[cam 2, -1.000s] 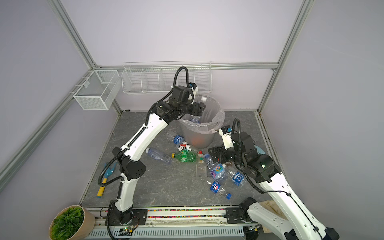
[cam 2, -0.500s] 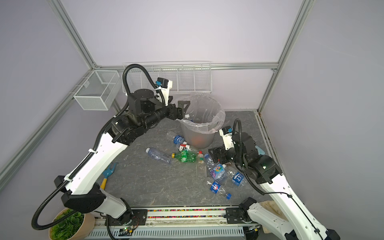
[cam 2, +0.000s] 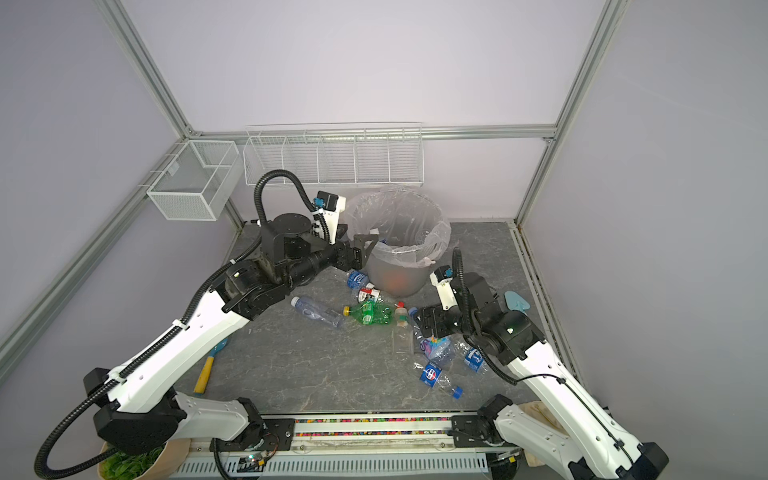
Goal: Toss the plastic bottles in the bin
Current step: 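Withdraw the left gripper from the bin while the right gripper moves to the pile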
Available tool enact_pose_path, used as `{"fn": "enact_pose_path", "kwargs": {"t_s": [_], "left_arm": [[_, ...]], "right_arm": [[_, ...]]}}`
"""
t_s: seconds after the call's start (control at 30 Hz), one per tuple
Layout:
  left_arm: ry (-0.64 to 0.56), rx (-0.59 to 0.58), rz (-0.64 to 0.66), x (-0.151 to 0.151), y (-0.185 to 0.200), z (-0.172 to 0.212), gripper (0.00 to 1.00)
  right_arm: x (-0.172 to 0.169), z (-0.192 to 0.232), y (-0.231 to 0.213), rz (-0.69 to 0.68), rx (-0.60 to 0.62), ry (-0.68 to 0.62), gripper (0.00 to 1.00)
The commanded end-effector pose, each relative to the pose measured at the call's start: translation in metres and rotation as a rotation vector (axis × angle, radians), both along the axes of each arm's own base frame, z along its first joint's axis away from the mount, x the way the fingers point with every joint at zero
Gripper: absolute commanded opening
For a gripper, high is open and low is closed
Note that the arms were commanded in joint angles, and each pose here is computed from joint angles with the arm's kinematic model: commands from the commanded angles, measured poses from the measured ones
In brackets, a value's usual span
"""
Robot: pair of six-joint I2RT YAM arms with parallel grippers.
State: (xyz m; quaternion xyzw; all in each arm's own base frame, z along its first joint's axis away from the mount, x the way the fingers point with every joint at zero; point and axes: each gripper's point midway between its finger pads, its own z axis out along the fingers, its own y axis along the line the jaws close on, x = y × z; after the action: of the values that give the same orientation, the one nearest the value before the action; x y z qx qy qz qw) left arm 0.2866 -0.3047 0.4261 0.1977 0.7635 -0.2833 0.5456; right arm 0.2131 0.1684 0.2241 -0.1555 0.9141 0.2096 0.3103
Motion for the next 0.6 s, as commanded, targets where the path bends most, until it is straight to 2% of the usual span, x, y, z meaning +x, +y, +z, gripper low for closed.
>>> {"fn": "enact_pose_path", "kwargs": {"t_s": [0.0, 0.57], "left_arm": [[-0.01, -0.062, 0.022, -0.007, 0.009, 0.008, 0.88], [0.111, -0.086, 0.074, -0.025, 0.034, -0.06, 0.85]], "right_arm": [[-0.01, -0.021, 0.004, 0.004, -0.009, 0.078, 0.89], [-0.019, -0.081, 0.019, -0.036, -0.056, 0.256, 0.91]]}}
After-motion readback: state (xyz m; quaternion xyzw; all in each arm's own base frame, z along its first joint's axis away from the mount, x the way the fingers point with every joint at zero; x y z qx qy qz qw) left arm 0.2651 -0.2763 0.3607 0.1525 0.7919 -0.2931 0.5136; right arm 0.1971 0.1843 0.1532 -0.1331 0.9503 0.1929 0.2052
